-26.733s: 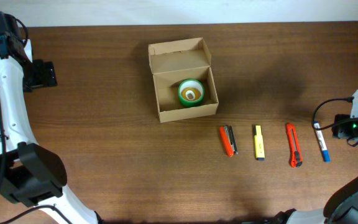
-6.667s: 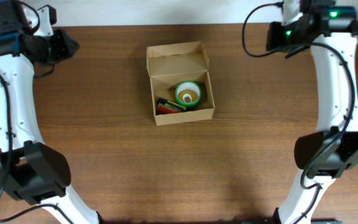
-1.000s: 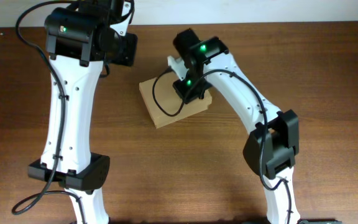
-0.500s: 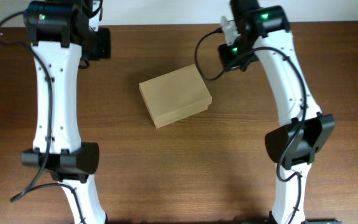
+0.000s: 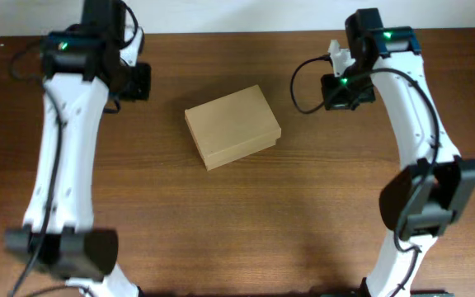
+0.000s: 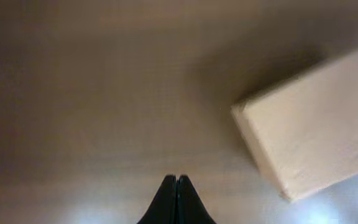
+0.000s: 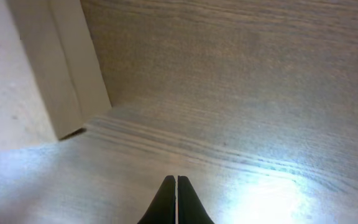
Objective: Pack container
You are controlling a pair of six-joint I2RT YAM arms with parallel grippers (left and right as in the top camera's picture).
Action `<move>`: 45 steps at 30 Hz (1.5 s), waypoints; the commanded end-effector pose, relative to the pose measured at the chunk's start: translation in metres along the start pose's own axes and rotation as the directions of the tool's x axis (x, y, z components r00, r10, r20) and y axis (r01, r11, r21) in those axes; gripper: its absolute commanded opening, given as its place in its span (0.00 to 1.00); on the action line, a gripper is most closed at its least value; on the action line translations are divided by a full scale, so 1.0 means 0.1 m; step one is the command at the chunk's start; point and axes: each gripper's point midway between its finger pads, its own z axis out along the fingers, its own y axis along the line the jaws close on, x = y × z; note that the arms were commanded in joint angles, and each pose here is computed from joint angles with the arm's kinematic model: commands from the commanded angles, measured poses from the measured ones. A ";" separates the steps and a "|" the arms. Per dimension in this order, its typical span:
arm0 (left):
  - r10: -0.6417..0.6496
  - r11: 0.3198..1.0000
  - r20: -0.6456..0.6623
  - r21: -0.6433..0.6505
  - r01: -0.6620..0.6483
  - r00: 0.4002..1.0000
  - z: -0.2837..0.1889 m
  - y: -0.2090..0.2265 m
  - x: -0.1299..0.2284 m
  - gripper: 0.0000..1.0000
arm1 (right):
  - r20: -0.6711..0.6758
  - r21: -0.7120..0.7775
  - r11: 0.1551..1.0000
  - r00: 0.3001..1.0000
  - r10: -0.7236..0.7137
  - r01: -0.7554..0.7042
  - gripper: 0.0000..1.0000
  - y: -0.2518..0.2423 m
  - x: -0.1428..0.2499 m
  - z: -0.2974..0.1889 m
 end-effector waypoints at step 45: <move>0.070 0.981 -0.250 0.195 -0.021 0.966 1.88 -0.79 0.71 0.02 | -0.114 -0.044 0.993 0.987 -0.110 0.106 0.04 0.36 0.44 0.78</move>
